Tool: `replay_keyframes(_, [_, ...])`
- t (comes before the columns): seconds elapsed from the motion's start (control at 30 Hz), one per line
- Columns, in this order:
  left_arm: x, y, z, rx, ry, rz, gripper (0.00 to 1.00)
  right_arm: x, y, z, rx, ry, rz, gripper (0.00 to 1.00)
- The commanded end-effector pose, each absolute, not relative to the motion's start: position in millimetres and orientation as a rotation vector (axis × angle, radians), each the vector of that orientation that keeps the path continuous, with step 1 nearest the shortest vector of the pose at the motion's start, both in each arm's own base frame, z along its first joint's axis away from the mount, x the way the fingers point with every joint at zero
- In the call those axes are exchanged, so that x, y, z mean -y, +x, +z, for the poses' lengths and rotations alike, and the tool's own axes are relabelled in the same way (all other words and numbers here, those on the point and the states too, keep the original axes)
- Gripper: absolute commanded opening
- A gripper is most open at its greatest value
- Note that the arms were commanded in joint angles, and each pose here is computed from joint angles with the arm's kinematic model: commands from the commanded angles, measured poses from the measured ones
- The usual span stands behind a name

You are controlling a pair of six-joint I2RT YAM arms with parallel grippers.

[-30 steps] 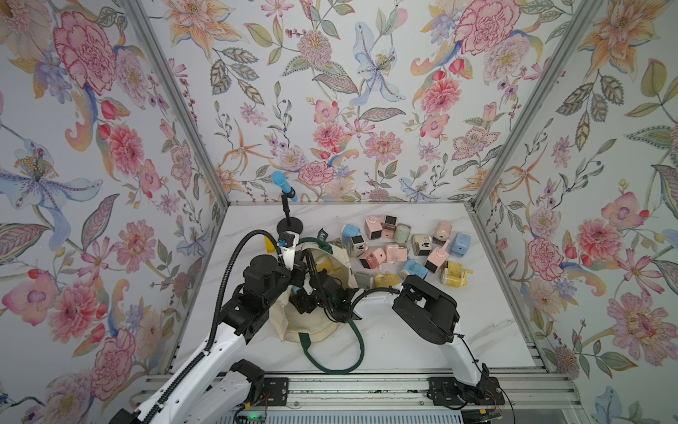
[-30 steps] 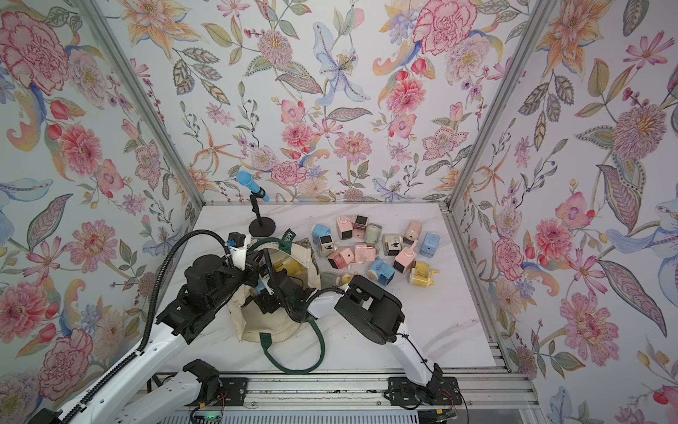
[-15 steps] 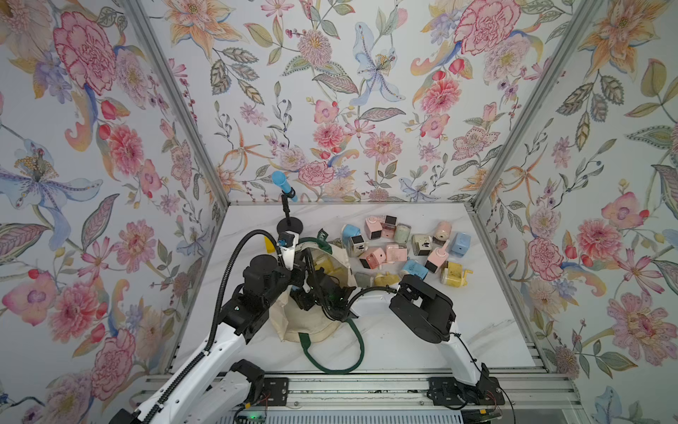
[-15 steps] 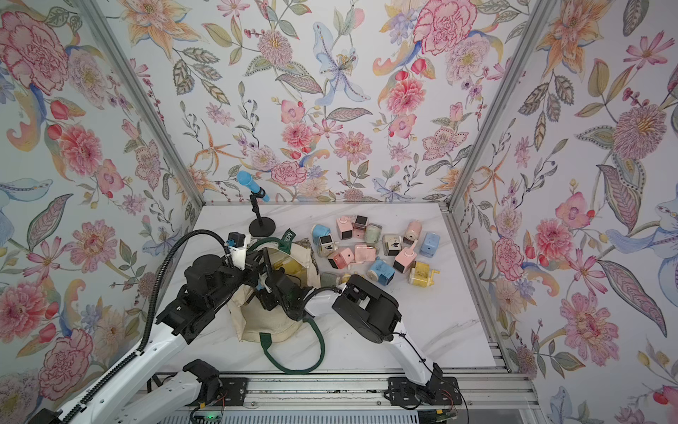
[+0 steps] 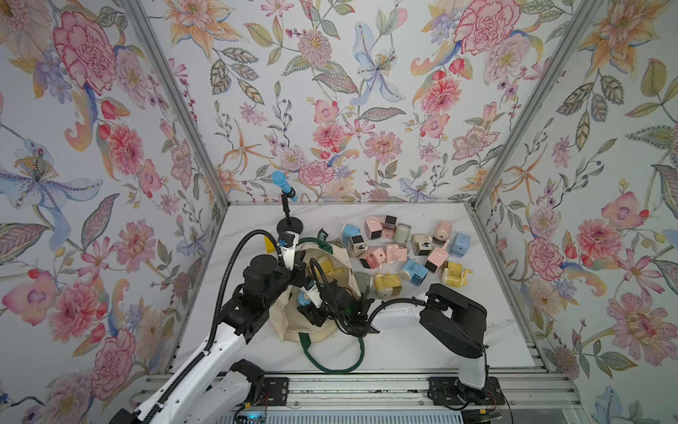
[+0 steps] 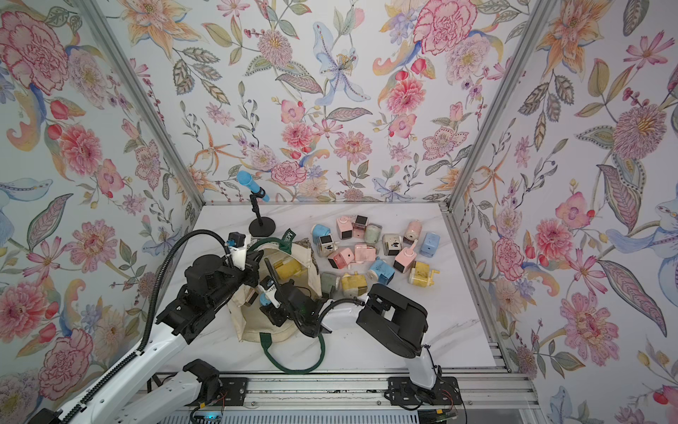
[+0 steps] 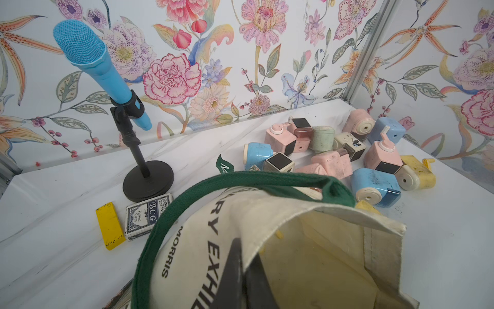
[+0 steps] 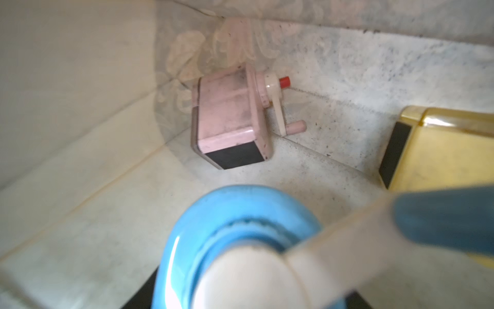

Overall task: Take out the pencil sharpeners from the tote bags
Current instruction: Pick up the pencil sharpener from the canvas bag.

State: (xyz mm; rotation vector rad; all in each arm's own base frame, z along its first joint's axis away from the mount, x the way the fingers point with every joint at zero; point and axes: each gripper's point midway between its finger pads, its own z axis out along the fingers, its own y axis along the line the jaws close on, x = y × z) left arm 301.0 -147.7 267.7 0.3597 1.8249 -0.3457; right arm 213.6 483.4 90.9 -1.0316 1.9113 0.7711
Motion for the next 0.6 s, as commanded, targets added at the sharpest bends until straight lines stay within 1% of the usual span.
replay_keyframes(0.0, [146.5, 301.4, 274.4, -1.809, 0.349, -0.357, 0.00, -481.5, 196.4, 130.1, -1.777, -1.065, 0.840, 0.47])
replay_keyframes(0.2, [145.9, 301.6, 275.2, -1.807, 0.348, -0.355, 0.00, -453.6, 172.0, 159.5, -1.709, -1.130, 0.832, 0.48])
replay_keyframes(0.37, [146.1, 301.7, 274.4, -1.809, 0.348, -0.354, 0.00, -419.8, 174.4, 195.4, -1.670, -1.073, 0.803, 0.48])
replay_keyframes(0.43, [146.0, 301.8, 275.2, -1.807, 0.348, -0.355, 0.00, -402.2, 182.2, 204.2, -1.683, -1.027, 0.768, 0.50])
replay_keyframes(0.57, [146.4, 301.6, 275.3, -1.807, 0.349, -0.356, 0.00, -353.5, 219.4, 213.0, -1.761, -0.824, 0.642, 0.49])
